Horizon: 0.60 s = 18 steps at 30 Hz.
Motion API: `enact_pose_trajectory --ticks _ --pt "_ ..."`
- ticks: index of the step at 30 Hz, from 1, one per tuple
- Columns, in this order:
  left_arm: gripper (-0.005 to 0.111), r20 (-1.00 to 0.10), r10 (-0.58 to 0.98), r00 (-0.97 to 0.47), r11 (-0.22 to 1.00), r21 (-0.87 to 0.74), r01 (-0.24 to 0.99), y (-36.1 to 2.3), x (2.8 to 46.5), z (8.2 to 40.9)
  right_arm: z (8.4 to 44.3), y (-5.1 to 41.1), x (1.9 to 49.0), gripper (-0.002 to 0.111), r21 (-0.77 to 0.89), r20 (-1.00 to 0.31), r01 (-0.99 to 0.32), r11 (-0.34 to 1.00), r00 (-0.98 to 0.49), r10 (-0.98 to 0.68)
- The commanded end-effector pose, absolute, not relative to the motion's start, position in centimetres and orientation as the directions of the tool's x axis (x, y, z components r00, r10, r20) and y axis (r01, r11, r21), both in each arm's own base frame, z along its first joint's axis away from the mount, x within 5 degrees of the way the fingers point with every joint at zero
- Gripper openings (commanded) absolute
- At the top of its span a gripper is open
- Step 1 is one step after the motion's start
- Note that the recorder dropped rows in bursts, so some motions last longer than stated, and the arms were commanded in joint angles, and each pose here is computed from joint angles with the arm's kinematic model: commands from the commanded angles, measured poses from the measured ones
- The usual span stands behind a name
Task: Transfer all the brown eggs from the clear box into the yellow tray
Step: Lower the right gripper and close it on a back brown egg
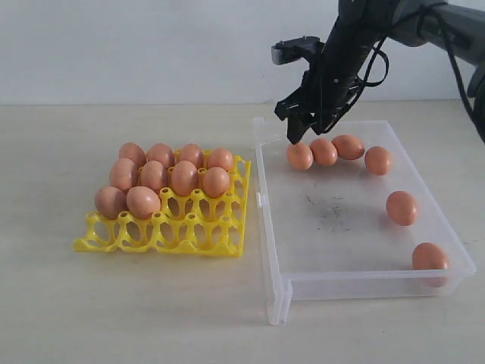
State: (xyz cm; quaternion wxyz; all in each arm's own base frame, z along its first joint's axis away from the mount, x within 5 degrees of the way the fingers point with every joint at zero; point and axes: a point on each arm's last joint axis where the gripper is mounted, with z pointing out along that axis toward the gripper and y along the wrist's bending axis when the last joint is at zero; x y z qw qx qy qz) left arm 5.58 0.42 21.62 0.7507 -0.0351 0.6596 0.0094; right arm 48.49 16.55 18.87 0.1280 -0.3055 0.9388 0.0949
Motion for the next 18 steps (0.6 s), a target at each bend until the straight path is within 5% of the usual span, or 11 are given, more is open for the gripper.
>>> enact_pose_trajectory --ticks 1,18 --pt "0.004 -0.99 -0.033 0.139 0.997 -0.042 -0.058 0.41 5.55 21.77 17.48 16.01 48.88 0.051 0.08 -0.262 -0.588 0.805 -0.791 -0.552" --pt "0.004 -0.99 -0.033 0.139 0.997 -0.042 -0.058 0.41 5.55 21.77 16.94 16.91 48.97 0.051 0.145 -0.308 -0.617 0.774 -0.771 -0.557"
